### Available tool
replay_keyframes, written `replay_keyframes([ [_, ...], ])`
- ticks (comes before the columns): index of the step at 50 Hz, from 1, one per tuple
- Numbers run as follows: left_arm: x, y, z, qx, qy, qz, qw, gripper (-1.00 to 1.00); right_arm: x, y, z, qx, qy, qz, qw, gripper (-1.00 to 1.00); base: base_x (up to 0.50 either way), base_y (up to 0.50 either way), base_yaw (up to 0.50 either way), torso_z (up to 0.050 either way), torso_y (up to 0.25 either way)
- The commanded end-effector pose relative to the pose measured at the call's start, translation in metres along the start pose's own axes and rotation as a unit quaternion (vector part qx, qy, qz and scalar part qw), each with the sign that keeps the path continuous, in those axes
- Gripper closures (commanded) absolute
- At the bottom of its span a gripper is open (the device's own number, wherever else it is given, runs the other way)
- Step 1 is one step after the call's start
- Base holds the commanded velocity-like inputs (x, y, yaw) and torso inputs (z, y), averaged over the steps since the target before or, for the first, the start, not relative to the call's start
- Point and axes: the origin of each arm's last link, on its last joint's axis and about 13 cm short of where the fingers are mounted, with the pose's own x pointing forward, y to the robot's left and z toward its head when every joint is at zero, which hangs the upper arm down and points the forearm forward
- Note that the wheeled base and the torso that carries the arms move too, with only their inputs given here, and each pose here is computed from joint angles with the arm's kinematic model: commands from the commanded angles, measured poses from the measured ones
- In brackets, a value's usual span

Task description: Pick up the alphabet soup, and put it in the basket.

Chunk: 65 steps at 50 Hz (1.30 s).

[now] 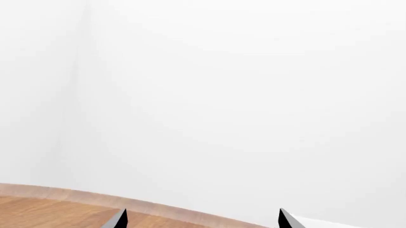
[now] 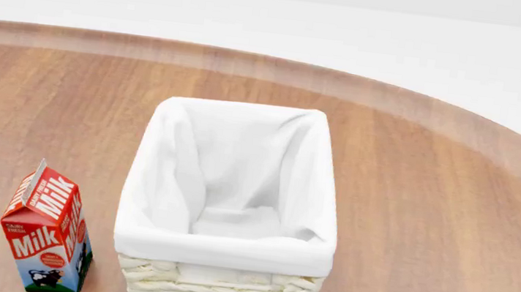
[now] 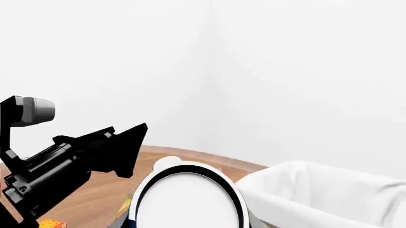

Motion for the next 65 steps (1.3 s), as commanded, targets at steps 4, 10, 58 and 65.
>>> replay_keyframes([
  [4, 0.0, 0.0, 0.0, 0.0, 0.001, -0.001, 1.0, -1.0, 0.017, -0.01, 0.018, -0.017, -0.001, -0.078, 0.997, 1.0, 0.0, 0.0, 0.0, 0.0, 0.0],
  [10, 0.001, 0.0, -0.001, 0.0, 0.002, 0.0, 1.0, -1.0, 0.023, -0.012, 0.029, -0.032, 0.0, -0.095, 0.995, 1.0, 0.0, 0.0, 0.0, 0.0, 0.002],
  [58, 0.001, 0.001, -0.002, 0.002, 0.0, 0.001, 1.0, -1.0, 0.1, -0.044, 0.128, -0.184, 0.02, -0.196, 0.963, 1.0, 0.0, 0.0, 0.0, 0.0, 0.0],
  [65, 0.002, 0.0, -0.003, 0.004, 0.003, 0.0, 1.0, -1.0, 0.125, -0.052, 0.139, -0.204, 0.046, -0.197, 0.958, 1.0, 0.0, 0.0, 0.0, 0.0, 0.0],
])
